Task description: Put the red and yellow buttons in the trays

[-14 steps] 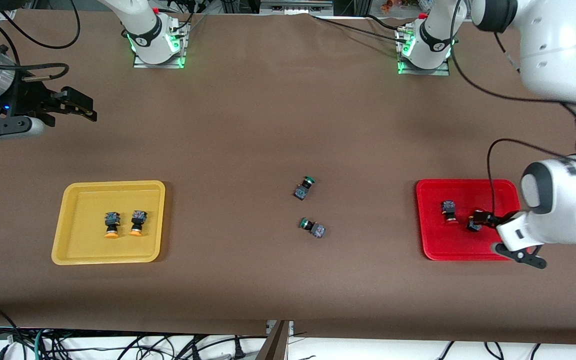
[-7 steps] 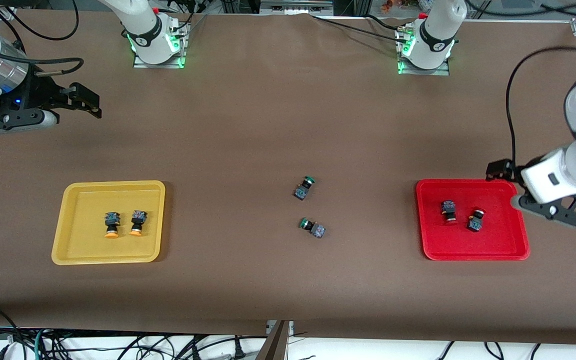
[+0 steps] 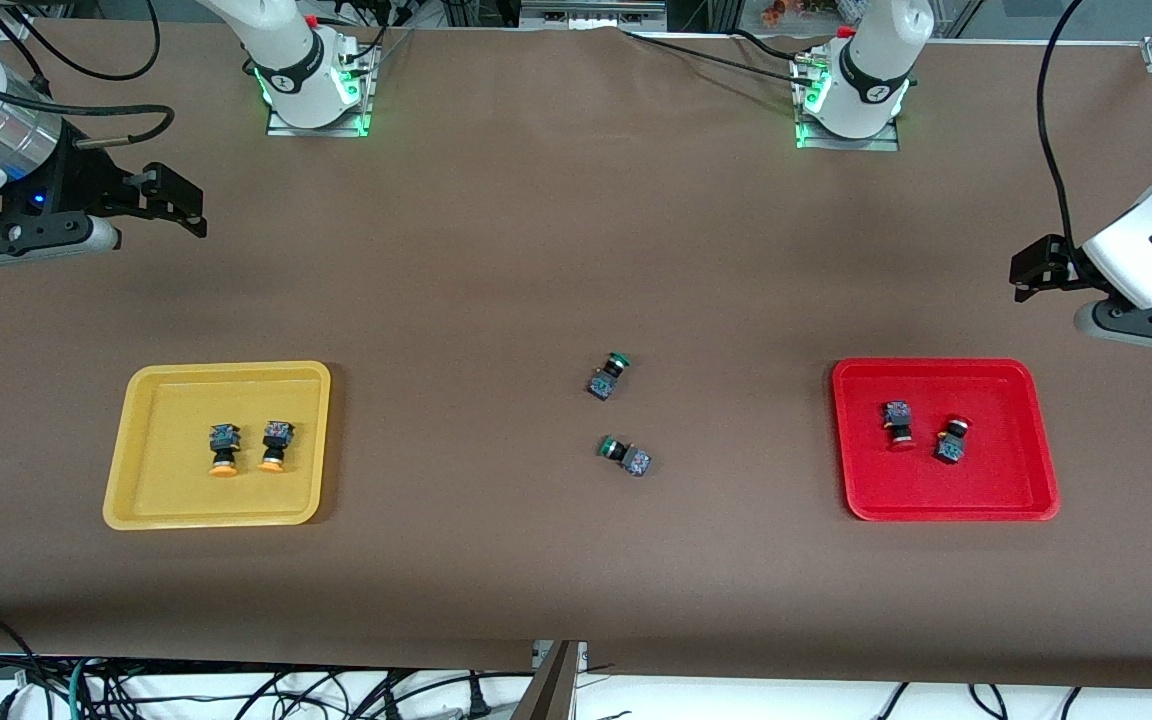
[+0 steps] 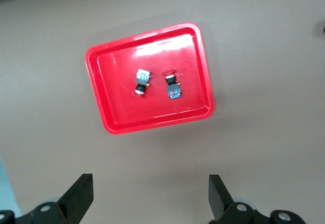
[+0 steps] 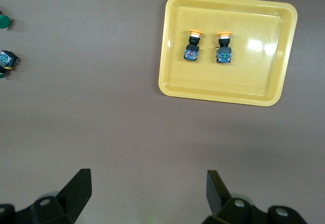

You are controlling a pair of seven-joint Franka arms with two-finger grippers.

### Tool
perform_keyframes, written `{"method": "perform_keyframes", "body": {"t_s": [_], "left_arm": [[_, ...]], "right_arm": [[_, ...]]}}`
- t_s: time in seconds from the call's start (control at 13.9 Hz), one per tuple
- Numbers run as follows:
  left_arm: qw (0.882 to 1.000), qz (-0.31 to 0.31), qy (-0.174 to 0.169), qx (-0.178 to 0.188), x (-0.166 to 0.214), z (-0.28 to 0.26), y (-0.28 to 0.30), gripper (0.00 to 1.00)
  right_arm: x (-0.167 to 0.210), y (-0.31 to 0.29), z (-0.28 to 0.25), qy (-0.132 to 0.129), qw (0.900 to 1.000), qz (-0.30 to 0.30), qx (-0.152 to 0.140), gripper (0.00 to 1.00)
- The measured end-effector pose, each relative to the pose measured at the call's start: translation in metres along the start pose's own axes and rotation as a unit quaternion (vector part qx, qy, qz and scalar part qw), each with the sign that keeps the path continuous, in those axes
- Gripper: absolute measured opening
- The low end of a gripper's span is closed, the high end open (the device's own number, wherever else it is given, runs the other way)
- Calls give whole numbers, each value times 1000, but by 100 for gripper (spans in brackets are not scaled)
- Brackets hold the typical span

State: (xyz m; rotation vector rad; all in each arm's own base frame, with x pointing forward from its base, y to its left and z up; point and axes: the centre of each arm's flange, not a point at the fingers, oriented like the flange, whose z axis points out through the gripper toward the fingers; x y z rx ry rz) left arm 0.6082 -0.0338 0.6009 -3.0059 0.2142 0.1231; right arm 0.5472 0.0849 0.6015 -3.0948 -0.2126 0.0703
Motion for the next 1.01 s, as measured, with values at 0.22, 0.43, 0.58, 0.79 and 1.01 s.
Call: {"method": "perform_keyframes", "body": {"t_s": [0.22,0.43,0.58,0.79,1.01], "left_arm": [[997,-55,49,-9,-15,10,-20,100],[995,-81,59,-26,-43,28,-42,100],[995,-81,58,-30,-50,29,-38,100],[994,-82,58,-32,-51,29,-35,100],[995,-81,54,-32,-51,30,-33,100]], "right_arm": [[-2,-2,2,-9,1000,-2,0,100],[-2,-3,2,-11,1000,-3,0,100],[-2,-3,2,-11,1000,-3,0,100],[-2,-3,2,-11,1000,-3,0,100],[-2,-4,2,-11,1000,-3,0,100]]}}
